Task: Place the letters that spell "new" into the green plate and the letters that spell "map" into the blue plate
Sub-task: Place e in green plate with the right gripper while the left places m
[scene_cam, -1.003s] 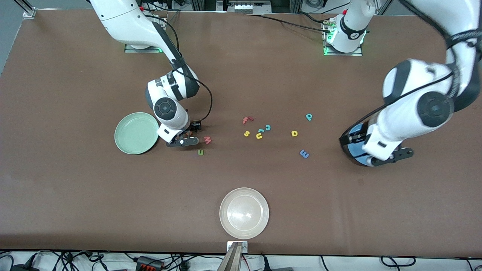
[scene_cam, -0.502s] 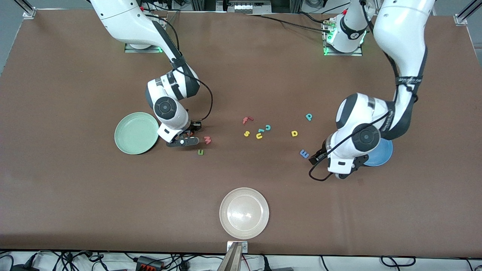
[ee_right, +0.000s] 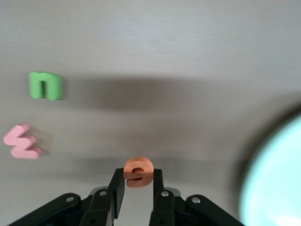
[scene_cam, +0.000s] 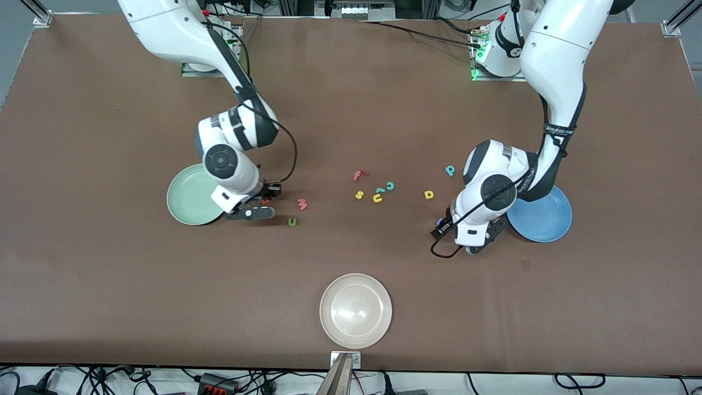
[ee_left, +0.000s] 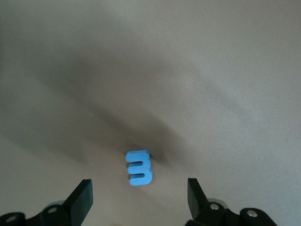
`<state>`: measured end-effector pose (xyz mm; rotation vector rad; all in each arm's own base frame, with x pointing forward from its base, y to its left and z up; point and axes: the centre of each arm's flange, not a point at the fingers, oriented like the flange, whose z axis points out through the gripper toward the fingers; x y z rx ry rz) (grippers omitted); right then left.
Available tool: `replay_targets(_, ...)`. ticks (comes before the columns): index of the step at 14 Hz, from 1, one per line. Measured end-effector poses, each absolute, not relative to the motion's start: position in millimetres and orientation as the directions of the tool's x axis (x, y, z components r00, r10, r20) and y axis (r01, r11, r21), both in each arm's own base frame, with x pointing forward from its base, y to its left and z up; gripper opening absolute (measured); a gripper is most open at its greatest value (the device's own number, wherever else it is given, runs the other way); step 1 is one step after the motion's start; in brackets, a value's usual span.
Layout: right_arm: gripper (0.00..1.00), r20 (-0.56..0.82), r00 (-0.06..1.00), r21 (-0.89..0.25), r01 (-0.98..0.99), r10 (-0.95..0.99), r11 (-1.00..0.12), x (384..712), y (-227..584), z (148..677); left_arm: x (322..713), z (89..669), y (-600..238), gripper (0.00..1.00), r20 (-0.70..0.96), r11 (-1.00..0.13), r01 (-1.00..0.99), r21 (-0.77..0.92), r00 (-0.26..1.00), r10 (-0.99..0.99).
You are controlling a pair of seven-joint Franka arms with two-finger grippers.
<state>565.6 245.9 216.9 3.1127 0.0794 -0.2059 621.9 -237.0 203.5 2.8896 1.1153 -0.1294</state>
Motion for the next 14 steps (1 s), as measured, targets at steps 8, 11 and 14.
replay_targets(8,0.29,-0.296,0.949,0.048,-0.098,-0.108,-0.994,581,68,238,610,171,-241,0.44,-0.09,-0.742,0.67,0.016,0.74,0.667)
replay_targets(11,0.29,-0.326,0.937,0.067,-0.111,-0.127,-0.992,578,48,207,611,173,-241,0.26,-0.088,-0.743,0.669,0.019,0.742,0.665)
replay_targets(14,0.29,-0.341,0.931,0.073,-0.109,-0.127,-0.991,576,46,190,612,175,-241,0.27,-0.086,-0.742,0.67,0.021,0.741,0.666)
